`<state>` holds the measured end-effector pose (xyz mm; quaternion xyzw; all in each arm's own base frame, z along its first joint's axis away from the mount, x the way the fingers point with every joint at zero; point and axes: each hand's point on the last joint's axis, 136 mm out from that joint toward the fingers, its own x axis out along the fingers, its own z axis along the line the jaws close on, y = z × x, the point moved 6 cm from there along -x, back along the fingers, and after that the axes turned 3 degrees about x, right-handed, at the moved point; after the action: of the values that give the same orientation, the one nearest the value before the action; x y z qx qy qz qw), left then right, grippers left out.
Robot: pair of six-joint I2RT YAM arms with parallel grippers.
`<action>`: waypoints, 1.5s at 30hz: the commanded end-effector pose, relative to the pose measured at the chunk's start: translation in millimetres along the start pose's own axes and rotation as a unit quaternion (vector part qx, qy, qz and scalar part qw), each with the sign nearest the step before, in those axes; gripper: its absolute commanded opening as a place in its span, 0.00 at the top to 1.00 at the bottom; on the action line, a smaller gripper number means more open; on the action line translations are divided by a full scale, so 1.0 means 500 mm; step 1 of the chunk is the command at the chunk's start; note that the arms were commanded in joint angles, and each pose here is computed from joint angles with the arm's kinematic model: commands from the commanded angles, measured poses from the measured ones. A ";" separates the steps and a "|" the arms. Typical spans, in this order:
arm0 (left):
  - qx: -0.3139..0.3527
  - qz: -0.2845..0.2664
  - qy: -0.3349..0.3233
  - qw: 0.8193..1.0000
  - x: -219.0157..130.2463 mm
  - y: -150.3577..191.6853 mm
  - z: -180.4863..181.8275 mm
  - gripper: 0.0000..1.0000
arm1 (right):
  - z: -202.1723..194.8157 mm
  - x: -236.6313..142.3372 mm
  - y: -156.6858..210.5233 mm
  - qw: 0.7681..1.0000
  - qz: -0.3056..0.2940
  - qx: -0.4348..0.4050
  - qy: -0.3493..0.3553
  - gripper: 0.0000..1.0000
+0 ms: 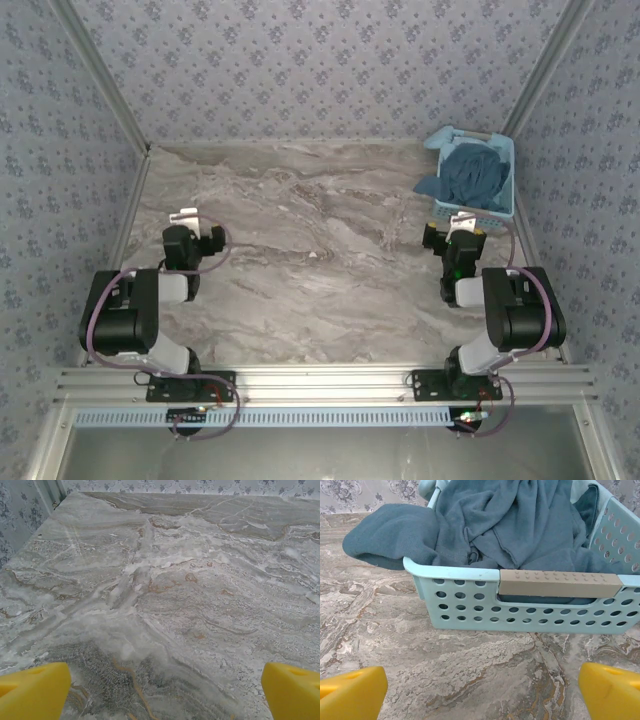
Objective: Fold and stack the t-shirts
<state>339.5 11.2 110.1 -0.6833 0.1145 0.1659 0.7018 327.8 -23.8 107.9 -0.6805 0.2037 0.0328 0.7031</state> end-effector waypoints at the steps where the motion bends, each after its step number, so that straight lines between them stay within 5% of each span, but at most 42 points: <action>1: 0.003 -0.004 0.007 1.000 0.004 -0.005 0.000 0.02 | 0.004 0.004 -0.002 1.000 0.002 -0.007 -0.004 0.00; 17: 0.003 -0.004 0.007 1.000 0.004 -0.006 0.000 0.02 | 0.008 0.001 -0.008 1.000 -0.005 -0.011 -0.015 0.00; 20: 0.019 0.002 -0.022 1.000 -0.020 -0.061 -0.004 0.02 | 0.037 -0.044 -0.086 0.997 -0.028 -0.068 0.026 0.00; 22: 0.025 -0.023 -0.067 0.997 -0.058 -0.134 -0.007 0.02 | 0.048 -0.090 -0.193 0.997 -0.065 0.005 0.039 0.00; 24: -0.062 -0.061 -0.125 0.988 -0.107 -0.217 0.013 0.02 | 0.044 -0.118 -0.260 0.995 -0.006 0.096 0.000 0.00; 27: -0.245 0.013 -0.198 0.949 -0.157 -0.261 0.073 0.02 | 0.007 -0.101 -0.312 0.973 0.029 0.225 -0.028 0.00; 30: -0.368 0.056 -0.094 0.923 -0.097 -0.277 0.083 0.02 | -0.027 -0.040 -0.325 0.961 0.103 0.255 0.016 0.04; 36: -0.298 0.129 0.075 0.943 -0.045 -0.361 -0.099 0.08 | -0.037 0.107 -0.343 0.944 0.153 0.292 0.019 0.25; 45: -0.227 0.192 0.234 0.926 -0.116 -0.343 -0.321 0.18 | -0.054 0.274 -0.266 0.921 0.209 0.328 0.033 0.35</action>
<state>378.8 -136.3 263.8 -0.8093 0.3285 0.1882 0.4492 473.3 -88.1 176.9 -0.3807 0.3830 0.0873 0.8371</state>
